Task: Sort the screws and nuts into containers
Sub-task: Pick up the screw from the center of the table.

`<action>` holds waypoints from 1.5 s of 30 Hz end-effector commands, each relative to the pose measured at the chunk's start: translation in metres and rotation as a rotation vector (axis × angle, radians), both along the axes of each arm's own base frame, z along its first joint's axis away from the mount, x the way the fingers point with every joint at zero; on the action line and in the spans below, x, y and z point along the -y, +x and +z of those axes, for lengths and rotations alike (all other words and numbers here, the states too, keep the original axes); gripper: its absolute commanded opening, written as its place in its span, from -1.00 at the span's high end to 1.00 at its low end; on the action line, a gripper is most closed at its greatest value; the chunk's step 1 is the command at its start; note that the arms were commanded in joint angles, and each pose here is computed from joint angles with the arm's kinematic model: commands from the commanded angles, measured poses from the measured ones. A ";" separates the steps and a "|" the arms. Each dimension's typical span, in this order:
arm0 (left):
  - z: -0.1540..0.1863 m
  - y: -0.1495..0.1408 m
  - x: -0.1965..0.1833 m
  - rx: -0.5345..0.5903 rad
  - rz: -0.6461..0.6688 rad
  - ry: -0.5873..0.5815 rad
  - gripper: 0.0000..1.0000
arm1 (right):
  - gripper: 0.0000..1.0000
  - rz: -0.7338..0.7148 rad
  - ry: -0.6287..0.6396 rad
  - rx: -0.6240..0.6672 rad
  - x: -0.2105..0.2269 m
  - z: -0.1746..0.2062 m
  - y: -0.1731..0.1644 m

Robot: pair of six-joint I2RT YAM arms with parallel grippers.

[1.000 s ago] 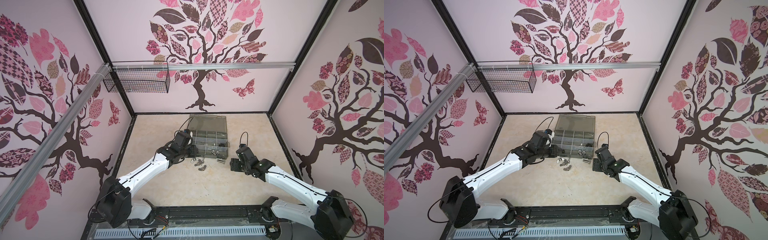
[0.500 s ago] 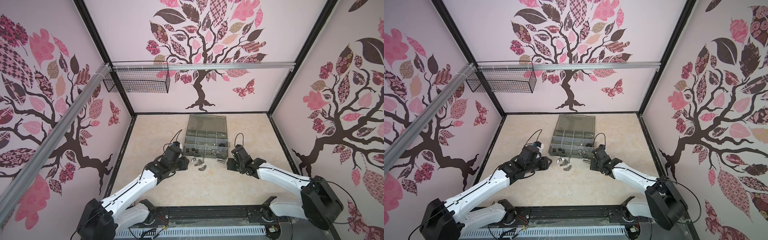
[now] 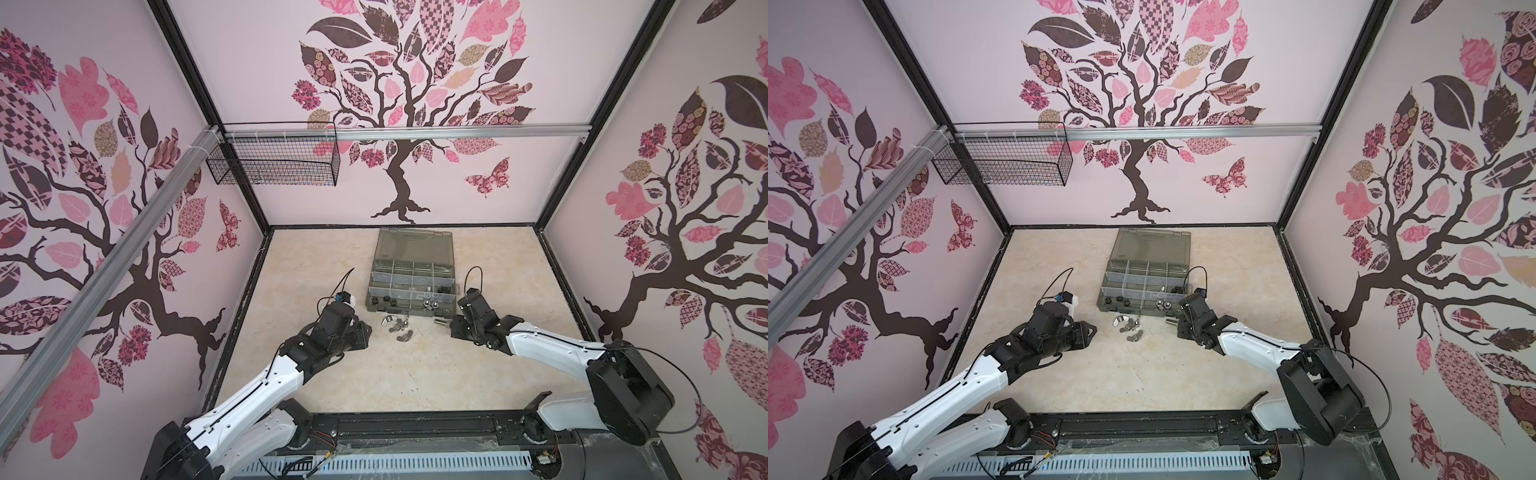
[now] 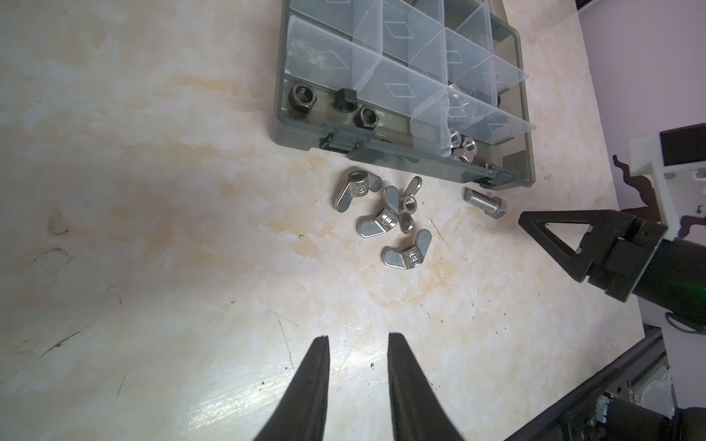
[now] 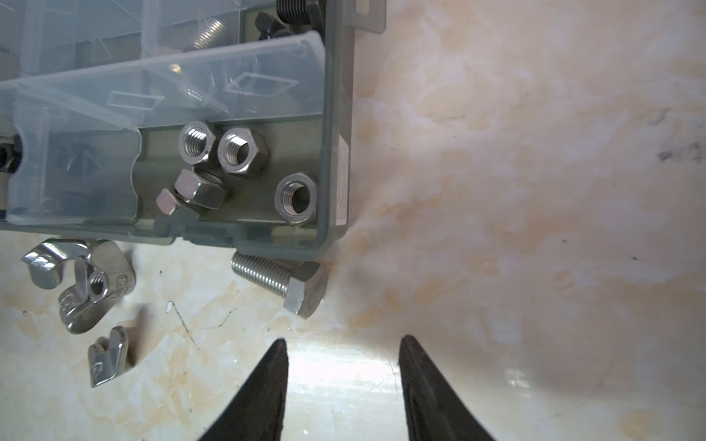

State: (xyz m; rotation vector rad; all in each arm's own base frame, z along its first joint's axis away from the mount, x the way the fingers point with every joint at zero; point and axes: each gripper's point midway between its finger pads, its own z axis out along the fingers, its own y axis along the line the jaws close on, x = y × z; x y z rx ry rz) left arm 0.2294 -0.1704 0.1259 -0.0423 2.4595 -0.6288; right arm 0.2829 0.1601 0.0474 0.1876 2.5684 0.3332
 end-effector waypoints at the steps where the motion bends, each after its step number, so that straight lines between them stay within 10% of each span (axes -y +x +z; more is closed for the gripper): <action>1: -0.014 -0.008 -0.006 -0.032 0.013 0.003 0.40 | 0.01 -0.007 0.018 -0.002 -0.007 -0.001 0.005; 33: -0.016 -0.024 -0.012 -0.051 0.035 -0.055 0.40 | 0.18 -0.027 0.058 0.004 -0.024 -0.008 0.027; 45: -0.019 -0.025 -0.012 -0.060 0.037 -0.056 0.40 | 0.63 -0.032 0.045 -0.005 -0.022 -0.014 0.025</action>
